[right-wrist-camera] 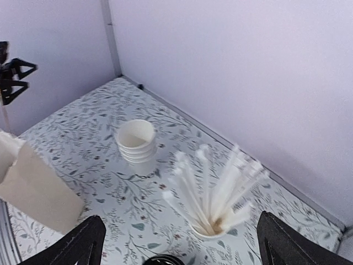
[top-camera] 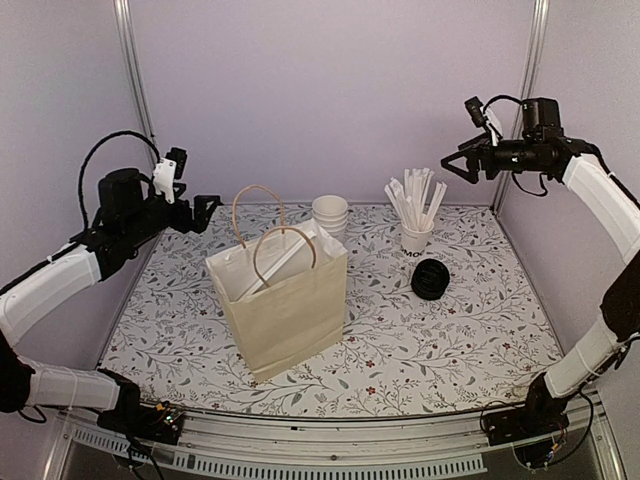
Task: Pack the takeout coffee
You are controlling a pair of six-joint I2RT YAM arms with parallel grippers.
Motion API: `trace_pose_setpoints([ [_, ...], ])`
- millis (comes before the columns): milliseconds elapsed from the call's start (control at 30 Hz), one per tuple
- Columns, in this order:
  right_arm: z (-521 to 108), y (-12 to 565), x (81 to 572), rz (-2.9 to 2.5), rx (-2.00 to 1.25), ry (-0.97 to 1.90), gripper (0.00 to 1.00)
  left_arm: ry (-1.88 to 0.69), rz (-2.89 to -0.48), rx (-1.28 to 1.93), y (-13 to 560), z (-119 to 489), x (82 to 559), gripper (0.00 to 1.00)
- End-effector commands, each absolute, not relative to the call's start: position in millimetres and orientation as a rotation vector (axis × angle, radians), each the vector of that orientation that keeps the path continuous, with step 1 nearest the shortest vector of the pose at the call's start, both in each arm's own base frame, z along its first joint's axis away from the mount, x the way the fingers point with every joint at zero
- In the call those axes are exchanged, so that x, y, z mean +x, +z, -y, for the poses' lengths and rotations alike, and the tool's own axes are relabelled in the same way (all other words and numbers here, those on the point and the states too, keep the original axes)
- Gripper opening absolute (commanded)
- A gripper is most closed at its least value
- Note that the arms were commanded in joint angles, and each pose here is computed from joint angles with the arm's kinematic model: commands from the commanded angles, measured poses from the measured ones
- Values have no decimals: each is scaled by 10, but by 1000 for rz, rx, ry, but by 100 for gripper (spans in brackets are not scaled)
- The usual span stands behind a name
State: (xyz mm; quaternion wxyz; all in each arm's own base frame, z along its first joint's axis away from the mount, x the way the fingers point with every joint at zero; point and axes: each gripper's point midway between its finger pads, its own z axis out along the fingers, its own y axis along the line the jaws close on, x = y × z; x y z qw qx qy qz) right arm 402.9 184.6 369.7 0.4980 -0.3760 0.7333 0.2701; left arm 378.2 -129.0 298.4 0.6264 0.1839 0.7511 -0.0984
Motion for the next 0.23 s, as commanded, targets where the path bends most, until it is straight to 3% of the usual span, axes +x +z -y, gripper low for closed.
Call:
trace_pose_setpoints([
  [0, -1128, 3843, 4449, -1753, -530, 312, 99, -199, -1740, 240, 3092, 1014, 3897, 100],
  [200, -1027, 3781, 4290, -1729, -516, 244, 99, -227, -1783, 198, 3063, 949, 3954, 100],
])
